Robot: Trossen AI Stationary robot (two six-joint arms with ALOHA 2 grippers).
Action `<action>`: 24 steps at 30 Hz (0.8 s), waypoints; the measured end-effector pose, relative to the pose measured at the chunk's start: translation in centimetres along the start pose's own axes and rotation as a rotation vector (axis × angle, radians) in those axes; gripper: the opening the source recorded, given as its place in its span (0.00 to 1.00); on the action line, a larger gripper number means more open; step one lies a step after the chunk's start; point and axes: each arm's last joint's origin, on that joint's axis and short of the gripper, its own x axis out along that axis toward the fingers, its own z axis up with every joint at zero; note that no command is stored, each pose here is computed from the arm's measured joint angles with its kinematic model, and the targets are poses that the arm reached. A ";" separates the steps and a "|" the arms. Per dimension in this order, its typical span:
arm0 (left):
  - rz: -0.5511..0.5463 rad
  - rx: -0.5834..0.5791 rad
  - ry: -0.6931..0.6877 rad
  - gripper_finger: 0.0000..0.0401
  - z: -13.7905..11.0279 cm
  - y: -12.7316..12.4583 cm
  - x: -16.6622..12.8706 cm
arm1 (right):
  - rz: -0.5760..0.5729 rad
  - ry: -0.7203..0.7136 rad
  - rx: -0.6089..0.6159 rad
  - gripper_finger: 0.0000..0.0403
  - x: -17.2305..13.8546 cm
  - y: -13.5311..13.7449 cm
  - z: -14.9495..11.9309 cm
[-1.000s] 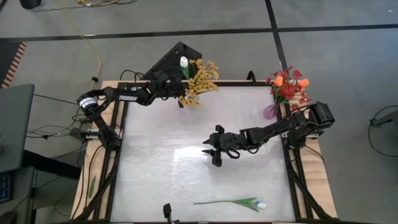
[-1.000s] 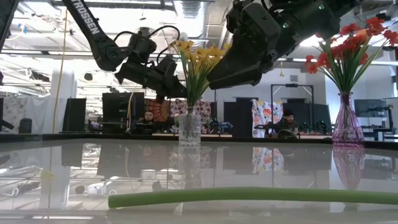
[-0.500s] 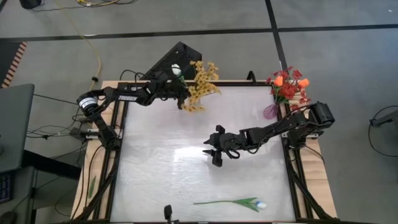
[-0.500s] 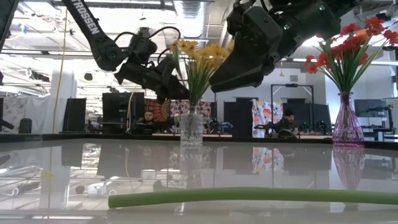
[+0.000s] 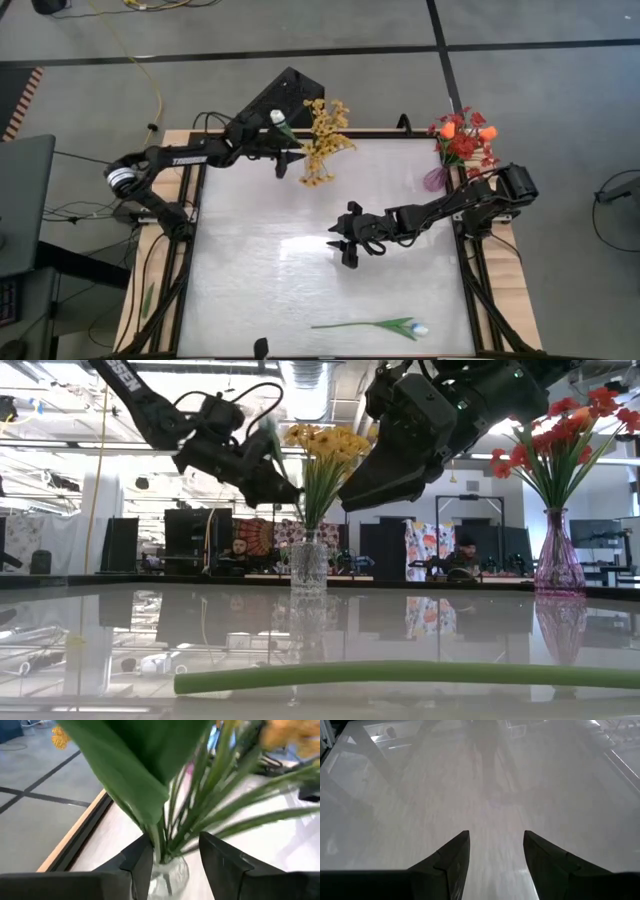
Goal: Sort flowers into vase by color
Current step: Put the top white tulip into the transparent vase
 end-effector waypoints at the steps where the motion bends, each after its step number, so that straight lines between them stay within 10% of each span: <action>1: 0.001 0.010 0.014 0.37 0.1 -0.2 -0.3 | 0.000 0.000 0.000 0.52 0.0 0.0 0.0; 14: 0.153 0.140 0.157 0.37 0.6 -0.8 -2.5 | 0.000 0.000 -0.003 0.52 0.0 0.0 0.0; 24: -0.013 0.241 0.448 0.37 2.0 -3.1 -4.9 | -0.003 -0.001 -0.001 0.52 0.0 -0.2 0.0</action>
